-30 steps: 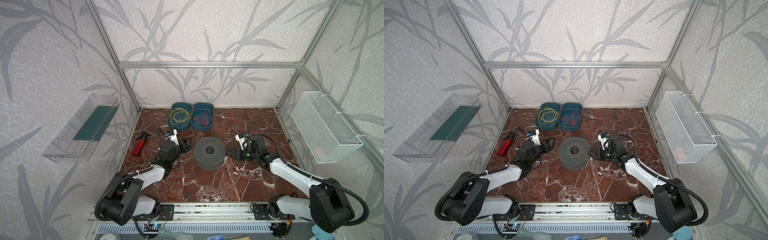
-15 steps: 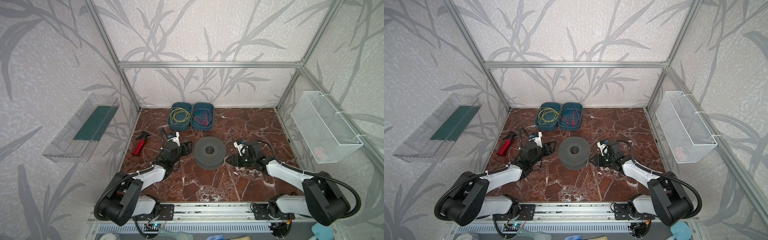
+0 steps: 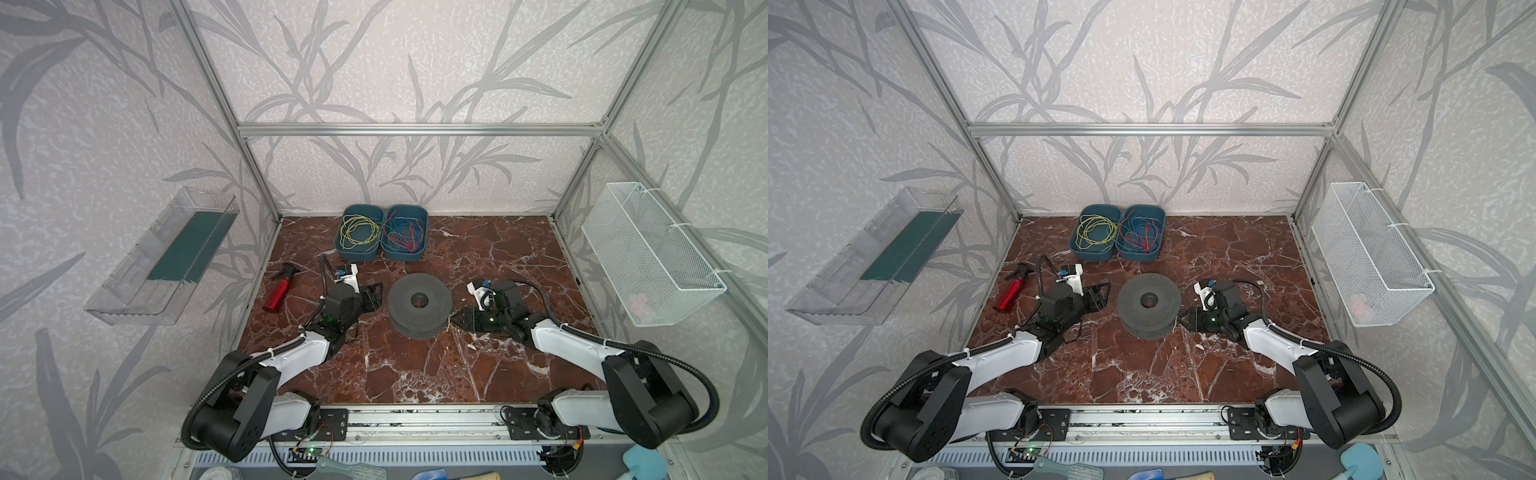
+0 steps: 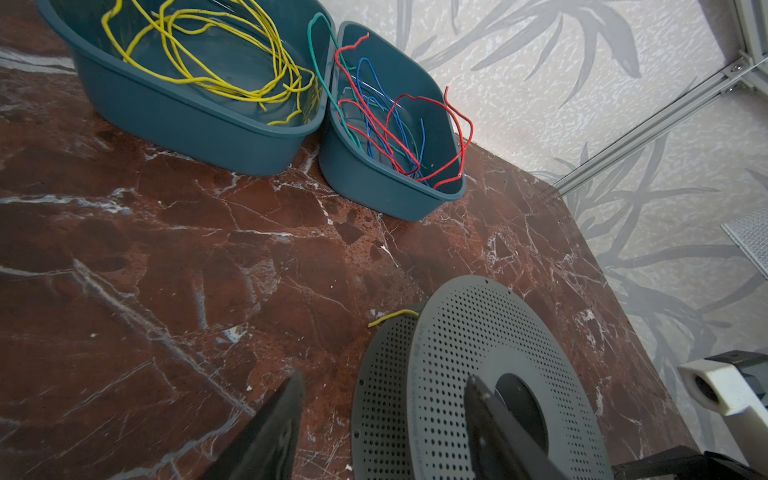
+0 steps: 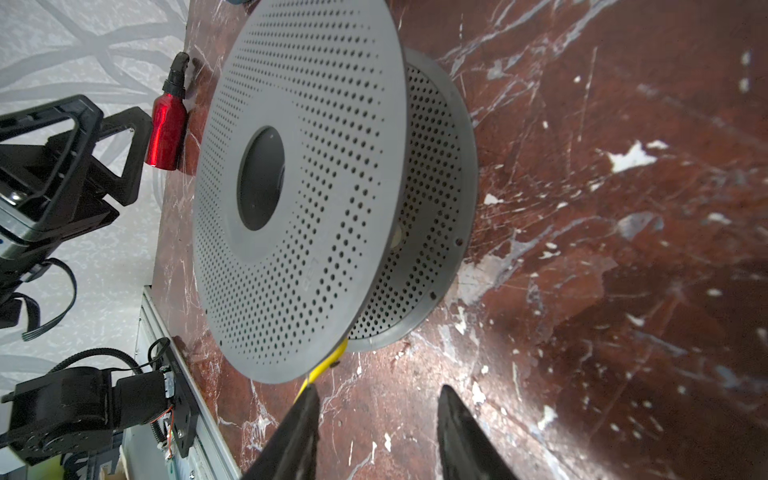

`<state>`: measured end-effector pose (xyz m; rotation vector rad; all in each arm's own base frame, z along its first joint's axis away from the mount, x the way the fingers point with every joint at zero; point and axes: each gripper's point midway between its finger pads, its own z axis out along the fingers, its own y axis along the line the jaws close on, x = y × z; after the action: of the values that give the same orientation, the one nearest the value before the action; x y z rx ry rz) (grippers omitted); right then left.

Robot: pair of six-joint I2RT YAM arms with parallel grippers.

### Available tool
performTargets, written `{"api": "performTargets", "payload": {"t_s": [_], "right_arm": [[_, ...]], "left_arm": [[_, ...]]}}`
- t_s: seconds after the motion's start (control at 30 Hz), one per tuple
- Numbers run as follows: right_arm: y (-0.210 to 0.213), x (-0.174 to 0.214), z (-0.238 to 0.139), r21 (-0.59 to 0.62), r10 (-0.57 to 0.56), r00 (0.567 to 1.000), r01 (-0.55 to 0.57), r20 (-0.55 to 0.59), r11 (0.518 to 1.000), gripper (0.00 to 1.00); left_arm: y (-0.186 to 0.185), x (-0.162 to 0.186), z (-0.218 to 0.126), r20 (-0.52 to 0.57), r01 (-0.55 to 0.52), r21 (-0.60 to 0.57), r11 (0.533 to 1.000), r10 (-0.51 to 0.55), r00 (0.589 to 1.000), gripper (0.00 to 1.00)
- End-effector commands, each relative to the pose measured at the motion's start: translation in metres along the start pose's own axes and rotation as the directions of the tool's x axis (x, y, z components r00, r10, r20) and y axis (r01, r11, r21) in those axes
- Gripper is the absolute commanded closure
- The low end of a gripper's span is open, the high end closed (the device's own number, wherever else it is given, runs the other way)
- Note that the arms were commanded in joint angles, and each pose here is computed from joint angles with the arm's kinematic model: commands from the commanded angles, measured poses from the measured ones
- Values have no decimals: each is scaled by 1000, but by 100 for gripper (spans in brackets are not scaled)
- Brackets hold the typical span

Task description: Wrap the cables

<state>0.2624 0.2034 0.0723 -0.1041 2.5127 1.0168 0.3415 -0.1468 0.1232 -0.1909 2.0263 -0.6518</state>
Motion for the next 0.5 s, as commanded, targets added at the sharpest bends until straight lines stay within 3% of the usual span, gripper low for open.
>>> {"api": "performTargets", "payload": {"t_s": [0.0, 0.13, 0.17, 0.2, 0.23, 0.27, 0.4, 0.47], "right_arm": [[-8, -5, -16, 80, -22, 998, 18, 50, 997, 49], [-12, -28, -55, 211, -65, 981, 26, 184, 977, 38], [-8, -38, -68, 240, -96, 968, 39, 231, 970, 35], [-4, -49, -83, 271, -126, 951, 47, 283, 962, 32], [2, -59, -96, 292, -152, 934, 55, 324, 955, 27], [13, -71, -110, 301, -194, 910, 81, 366, 950, 0], [68, -113, -147, 321, -329, 821, 190, 466, 928, 1], [91, -130, -147, 322, -434, 742, 303, 511, 897, 1]], "left_arm": [[6, -12, -17, 44, -43, -71, 997, 46, 998, 37], [12, -43, -50, 91, -95, -223, 970, 118, 989, 32], [14, -54, -60, 102, -114, -270, 956, 146, 984, 25], [15, -67, -72, 124, -129, -316, 940, 176, 977, 3], [17, -77, -83, 142, -134, -353, 926, 194, 971, 1], [19, -89, -96, 175, -128, -394, 910, 210, 962, 1], [26, -131, -137, 266, -84, -542, 836, 265, 927, 1], [36, -137, -146, 241, -88, -619, 781, 295, 925, 1]]}}
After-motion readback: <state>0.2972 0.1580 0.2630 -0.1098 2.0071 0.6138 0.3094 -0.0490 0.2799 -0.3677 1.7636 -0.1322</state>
